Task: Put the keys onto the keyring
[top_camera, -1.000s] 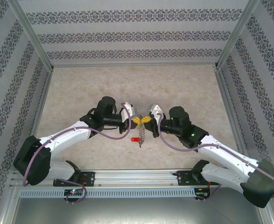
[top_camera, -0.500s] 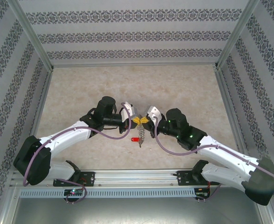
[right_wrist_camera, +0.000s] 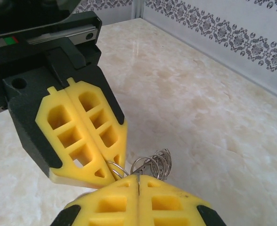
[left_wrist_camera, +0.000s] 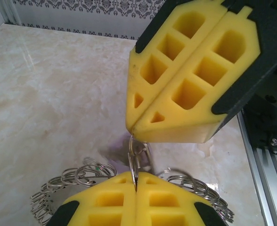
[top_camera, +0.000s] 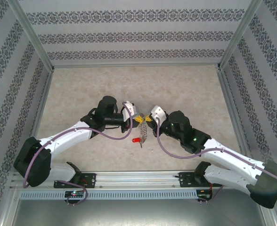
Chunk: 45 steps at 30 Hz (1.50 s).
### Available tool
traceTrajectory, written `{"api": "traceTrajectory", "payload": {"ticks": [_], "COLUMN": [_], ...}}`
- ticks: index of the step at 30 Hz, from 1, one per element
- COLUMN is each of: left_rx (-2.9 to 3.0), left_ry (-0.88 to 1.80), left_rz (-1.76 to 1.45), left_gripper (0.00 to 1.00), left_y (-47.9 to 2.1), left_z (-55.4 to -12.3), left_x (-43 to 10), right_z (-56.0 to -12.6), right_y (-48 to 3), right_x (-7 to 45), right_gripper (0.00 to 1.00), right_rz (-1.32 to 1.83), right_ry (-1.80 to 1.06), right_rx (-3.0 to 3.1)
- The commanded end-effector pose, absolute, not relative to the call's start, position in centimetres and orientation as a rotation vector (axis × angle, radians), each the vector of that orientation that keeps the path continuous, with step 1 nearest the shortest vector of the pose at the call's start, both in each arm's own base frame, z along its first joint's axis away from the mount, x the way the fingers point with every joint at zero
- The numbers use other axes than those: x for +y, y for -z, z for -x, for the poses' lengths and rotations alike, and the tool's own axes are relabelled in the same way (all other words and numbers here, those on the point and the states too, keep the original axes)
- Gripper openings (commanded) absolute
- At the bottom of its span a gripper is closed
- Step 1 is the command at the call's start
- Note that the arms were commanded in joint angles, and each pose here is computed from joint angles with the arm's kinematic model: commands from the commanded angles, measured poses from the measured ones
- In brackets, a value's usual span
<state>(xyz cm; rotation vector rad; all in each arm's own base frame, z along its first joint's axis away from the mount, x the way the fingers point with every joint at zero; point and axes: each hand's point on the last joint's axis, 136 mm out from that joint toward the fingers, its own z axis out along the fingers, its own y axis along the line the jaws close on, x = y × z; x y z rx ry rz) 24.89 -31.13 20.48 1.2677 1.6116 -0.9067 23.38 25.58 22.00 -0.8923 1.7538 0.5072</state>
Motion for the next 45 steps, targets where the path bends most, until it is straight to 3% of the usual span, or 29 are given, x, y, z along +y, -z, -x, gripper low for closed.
{"api": "traceTrajectory", "payload": {"ticks": [1,21,45], "left_rx": [1.515,1.571,1.626], "left_ry": [0.965,0.918,0.927], "left_rz": [-1.290,-1.144,-1.181], "left_gripper": [0.00,0.00,0.19], "left_y": [-22.4,-18.3,-16.1], "left_z": [-24.2,-25.8,-25.8], "left_x": [-32.1,-31.4,-31.7], "right_z": [-24.5,-25.1,-23.9], "right_y": [-21.9,-21.8,-20.8], "right_x": [24.3,25.1,27.5], "right_gripper": [0.00,0.00,0.00], "right_rz": [0.814,0.834,0.961], "right_ry": [-0.425,-0.423,-0.506], "right_rx": [1.791,1.847,1.860]}}
